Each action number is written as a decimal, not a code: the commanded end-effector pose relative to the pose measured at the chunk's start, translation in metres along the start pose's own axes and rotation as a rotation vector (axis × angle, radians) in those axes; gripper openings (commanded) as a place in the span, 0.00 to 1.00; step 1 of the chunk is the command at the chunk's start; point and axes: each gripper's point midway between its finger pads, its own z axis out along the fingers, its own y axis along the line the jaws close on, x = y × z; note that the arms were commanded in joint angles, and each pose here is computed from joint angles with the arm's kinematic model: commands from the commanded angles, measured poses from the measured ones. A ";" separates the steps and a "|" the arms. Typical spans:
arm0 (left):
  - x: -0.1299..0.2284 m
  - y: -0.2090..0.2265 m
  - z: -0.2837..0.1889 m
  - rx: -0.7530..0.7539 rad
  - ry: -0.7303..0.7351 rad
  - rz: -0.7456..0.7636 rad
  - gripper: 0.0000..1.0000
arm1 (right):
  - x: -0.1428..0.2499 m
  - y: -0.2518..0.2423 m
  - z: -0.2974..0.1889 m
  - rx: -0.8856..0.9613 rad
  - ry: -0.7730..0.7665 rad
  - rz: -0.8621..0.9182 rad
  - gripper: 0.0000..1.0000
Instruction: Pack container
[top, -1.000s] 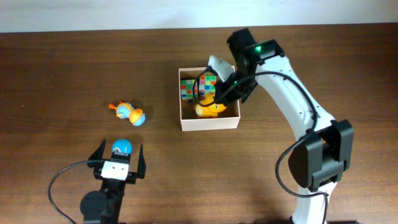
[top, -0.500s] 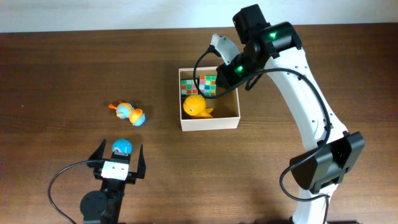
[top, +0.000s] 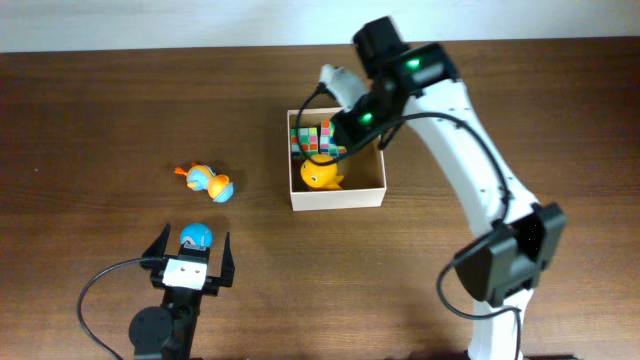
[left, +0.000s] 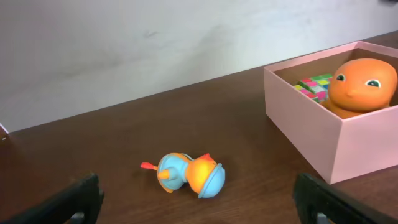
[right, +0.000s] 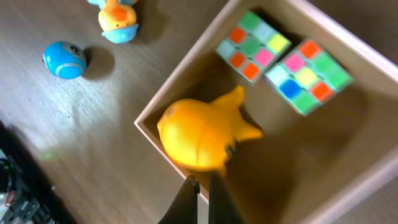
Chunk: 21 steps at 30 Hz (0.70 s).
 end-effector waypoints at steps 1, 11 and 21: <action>0.001 0.002 0.000 -0.014 -0.001 0.011 0.99 | 0.005 0.010 0.033 -0.023 0.062 -0.026 0.04; 0.001 0.002 0.000 -0.014 -0.001 0.011 0.99 | 0.007 0.010 0.061 -0.037 0.101 -0.029 0.04; 0.001 0.002 0.000 -0.014 -0.001 0.011 0.99 | 0.023 -0.010 0.060 0.061 0.172 -0.011 0.04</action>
